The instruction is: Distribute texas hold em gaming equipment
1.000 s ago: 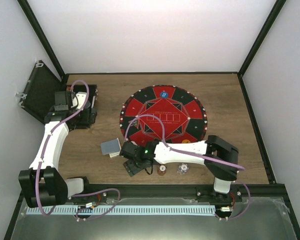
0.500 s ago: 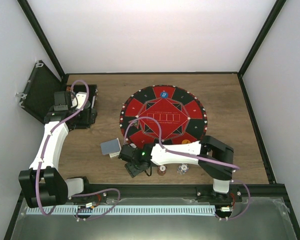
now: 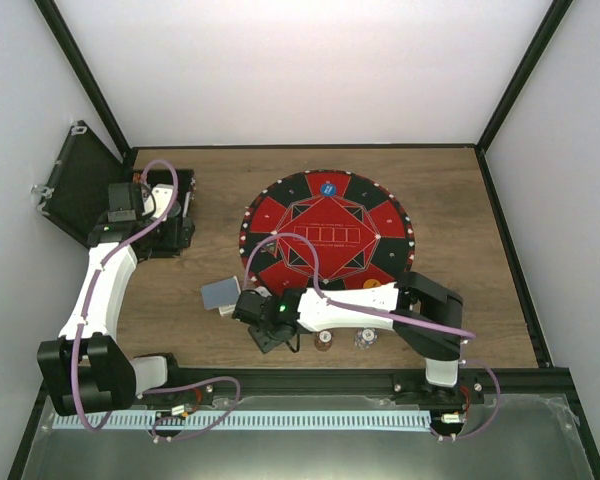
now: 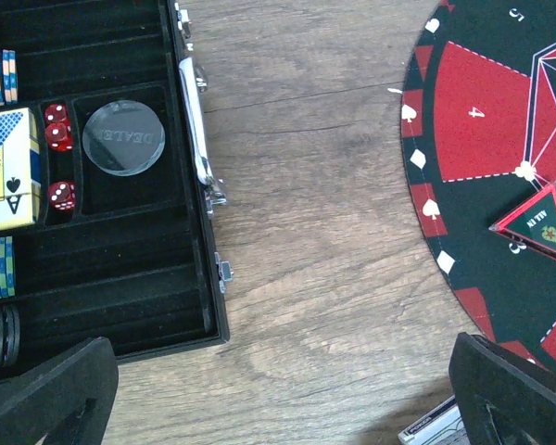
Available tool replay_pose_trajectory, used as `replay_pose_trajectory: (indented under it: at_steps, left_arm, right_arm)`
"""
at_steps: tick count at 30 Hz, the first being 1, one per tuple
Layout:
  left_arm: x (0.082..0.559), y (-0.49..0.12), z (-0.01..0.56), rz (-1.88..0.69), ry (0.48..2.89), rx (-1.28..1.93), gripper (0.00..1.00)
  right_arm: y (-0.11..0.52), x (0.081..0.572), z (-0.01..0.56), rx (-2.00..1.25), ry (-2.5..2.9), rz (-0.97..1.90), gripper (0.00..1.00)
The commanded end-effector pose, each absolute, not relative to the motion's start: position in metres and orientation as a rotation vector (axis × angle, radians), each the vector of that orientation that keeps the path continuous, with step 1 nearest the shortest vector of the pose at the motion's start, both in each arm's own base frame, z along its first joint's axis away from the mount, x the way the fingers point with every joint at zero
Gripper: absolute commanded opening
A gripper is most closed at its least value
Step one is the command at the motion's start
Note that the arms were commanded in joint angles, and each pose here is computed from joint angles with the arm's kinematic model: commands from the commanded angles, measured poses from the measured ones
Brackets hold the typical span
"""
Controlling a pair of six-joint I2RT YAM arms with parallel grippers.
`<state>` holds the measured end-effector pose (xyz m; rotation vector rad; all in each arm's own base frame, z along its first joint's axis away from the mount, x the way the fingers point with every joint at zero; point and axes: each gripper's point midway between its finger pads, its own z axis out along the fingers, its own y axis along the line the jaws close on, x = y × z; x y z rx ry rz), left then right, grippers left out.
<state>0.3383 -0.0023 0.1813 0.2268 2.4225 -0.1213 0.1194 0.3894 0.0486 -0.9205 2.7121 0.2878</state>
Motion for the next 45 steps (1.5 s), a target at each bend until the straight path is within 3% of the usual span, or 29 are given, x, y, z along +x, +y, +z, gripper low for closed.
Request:
replay_pose_trajectory:
  at_steps: [1,12,23,31,36,45]
  left_arm:
    - [0.337,-0.003,0.189,-0.13,2.401,0.24,1.0]
    - [0.338,-0.002,0.19,-0.123,2.398,0.242,1.0]
    - [0.338,-0.001,0.192,-0.122,2.394,0.242,1.0]
    - [0.338,-0.002,0.193,-0.127,2.391,0.242,1.0]
    - [0.337,-0.002,0.193,-0.126,2.396,0.241,1.0]
    - [0.337,-0.003,0.193,-0.137,2.401,0.253,1.0]
  right_arm:
    - [0.398,0.12,0.06,-0.91,2.685,0.293,0.56]
    - [0.392,0.119,0.048,-0.922,2.702,0.253,0.55]
    - [0.393,0.12,0.051,-0.913,2.696,0.26,0.37]
    - [0.395,0.121,0.067,-0.915,2.678,0.277,0.36]
    - [0.395,0.124,0.077,-0.909,2.661,0.274,0.28]
    - [0.396,0.143,0.107,-0.887,2.607,0.243,0.27]
